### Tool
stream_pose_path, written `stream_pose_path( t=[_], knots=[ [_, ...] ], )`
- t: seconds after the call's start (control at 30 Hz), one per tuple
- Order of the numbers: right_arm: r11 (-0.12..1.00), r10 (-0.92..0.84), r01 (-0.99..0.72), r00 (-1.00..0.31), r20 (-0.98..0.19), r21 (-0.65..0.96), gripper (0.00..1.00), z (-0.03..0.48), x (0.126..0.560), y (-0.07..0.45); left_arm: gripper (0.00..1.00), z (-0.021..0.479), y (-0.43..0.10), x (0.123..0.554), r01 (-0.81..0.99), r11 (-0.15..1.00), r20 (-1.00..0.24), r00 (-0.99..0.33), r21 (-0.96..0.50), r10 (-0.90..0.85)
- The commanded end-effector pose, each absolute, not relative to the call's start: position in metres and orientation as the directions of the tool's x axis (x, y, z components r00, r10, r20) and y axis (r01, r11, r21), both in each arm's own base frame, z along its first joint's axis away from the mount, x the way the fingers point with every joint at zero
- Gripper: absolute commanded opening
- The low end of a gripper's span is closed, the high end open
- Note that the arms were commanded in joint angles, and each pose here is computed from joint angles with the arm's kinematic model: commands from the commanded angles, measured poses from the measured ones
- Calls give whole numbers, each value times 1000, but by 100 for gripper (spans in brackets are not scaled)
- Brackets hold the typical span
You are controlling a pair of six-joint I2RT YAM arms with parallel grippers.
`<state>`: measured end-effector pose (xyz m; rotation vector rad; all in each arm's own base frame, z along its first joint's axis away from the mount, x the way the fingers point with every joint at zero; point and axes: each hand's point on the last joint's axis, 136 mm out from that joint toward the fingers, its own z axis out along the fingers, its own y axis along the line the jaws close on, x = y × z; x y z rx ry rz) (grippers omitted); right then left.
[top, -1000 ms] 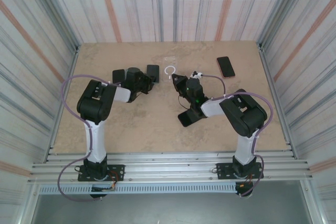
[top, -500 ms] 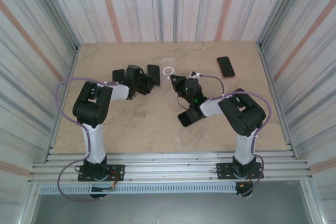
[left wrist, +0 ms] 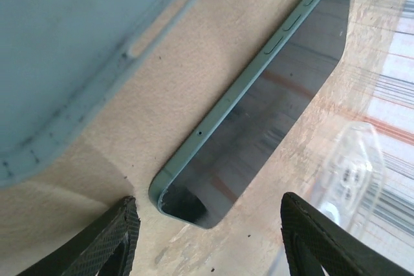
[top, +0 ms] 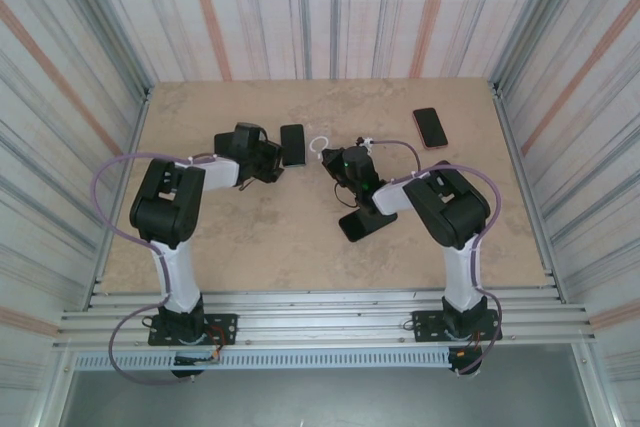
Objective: Take the phone out of the phone case
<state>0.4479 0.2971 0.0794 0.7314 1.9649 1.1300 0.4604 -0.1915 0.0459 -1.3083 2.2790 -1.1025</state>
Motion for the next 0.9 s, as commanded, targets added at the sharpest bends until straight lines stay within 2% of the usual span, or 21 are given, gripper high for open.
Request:
stream_pose_path(
  t=[0.0, 0.33, 0.37, 0.57, 0.6, 0.7, 0.87],
  knots=[
    [512, 724, 83, -576, -378, 855, 0, 70, 461, 296, 62, 52, -182, 455, -601, 326, 86, -554, -729, -828],
    [563, 659, 66, -637, -400, 824, 0, 47, 479, 297, 66, 80, -183, 459, -539, 334, 62, -589, -773, -806],
    [565, 653, 65, -645, -397, 823, 1, 46, 479, 299, 69, 84, -184, 460, -530, 335, 60, -594, -779, -802],
    [581, 613, 47, -683, -398, 813, 18, 39, 480, 307, 73, 116, -190, 461, -452, 360, 17, -642, -817, -766],
    [583, 608, 45, -687, -399, 811, 18, 39, 480, 308, 77, 120, -190, 461, -445, 365, 12, -647, -818, -762],
    [606, 584, 41, -701, -410, 794, 20, 39, 477, 308, 80, 131, -192, 460, -414, 376, -8, -663, -829, -748],
    [655, 548, 31, -708, -446, 755, 33, 47, 474, 302, 88, 144, -193, 458, -365, 401, -48, -687, -840, -725]
  ],
)
